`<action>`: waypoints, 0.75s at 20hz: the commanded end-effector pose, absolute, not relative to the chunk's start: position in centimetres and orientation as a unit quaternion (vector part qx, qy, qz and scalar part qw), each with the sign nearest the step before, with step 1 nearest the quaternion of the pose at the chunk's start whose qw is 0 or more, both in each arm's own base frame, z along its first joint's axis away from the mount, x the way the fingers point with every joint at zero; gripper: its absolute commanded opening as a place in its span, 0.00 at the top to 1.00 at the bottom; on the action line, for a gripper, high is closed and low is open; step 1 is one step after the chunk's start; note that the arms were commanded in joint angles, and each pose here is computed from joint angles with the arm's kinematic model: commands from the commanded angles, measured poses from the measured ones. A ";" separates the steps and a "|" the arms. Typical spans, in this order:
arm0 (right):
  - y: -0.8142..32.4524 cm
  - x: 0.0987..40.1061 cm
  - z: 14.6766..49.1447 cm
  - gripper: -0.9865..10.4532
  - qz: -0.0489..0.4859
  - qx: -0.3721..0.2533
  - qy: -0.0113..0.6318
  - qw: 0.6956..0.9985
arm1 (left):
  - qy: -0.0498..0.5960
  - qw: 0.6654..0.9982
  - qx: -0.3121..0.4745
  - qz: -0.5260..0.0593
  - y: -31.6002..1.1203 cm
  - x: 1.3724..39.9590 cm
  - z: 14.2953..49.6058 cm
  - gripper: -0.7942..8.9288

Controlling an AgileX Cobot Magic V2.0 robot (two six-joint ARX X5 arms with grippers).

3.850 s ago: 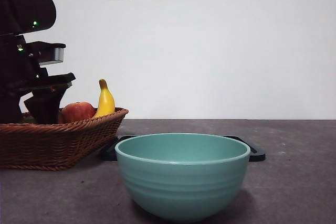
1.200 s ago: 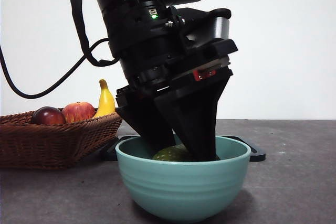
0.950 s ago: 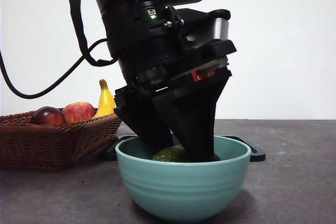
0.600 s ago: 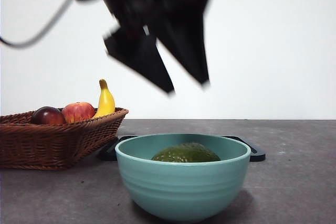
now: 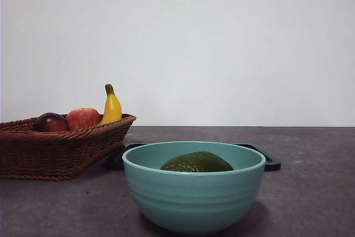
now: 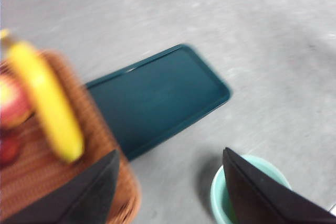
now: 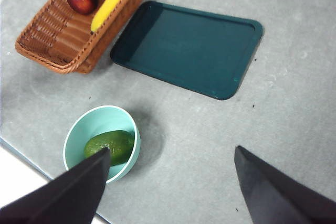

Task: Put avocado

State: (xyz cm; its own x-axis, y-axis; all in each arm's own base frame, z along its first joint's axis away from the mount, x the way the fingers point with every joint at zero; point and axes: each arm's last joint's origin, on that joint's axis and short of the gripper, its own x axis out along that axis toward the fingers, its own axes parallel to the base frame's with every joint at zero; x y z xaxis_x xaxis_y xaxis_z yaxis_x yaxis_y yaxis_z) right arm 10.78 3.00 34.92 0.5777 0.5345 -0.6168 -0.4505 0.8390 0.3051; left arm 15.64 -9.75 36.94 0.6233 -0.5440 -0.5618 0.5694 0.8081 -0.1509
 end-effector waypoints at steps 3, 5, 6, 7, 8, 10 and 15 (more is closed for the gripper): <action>3.8 12.1 35.1 0.58 0.303 0.060 0.371 0.876 | 0.319 0.890 0.003 -0.326 -7.5 13.3 35.3 0.60; 4.3 12.8 34.8 0.58 0.313 0.056 0.383 0.867 | 0.341 0.869 -0.009 -0.358 -6.9 11.9 33.7 0.60; 4.6 13.2 34.6 0.58 0.319 0.054 0.391 0.861 | 0.353 0.856 -0.012 -0.378 -6.7 11.3 32.9 0.60; 5.0 13.5 34.4 0.58 0.326 0.050 0.401 0.855 | 0.366 0.841 -0.013 -0.398 -6.6 10.6 32.3 0.60; 5.4 13.9 34.1 0.58 0.334 0.046 0.411 0.847 | 0.379 0.829 -0.018 -0.410 -6.4 10.1 31.9 0.60; 6.4 14.8 33.4 0.58 0.349 0.035 0.433 0.830 | 0.391 0.810 -0.023 -0.437 -6.2 9.3 31.4 0.60; 9.5 16.9 31.3 0.58 0.383 -0.002 0.486 0.786 | 0.400 0.804 -0.016 -0.439 -5.9 8.7 31.2 0.60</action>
State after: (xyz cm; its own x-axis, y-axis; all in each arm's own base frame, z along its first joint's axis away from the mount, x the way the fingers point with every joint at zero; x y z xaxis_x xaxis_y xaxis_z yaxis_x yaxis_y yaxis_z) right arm 16.66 9.32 30.85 0.2256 0.5936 -0.7725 -0.5855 0.7164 0.3795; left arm 8.57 -5.79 31.07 0.2973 -0.7127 -0.6354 0.6753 0.6274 -0.3878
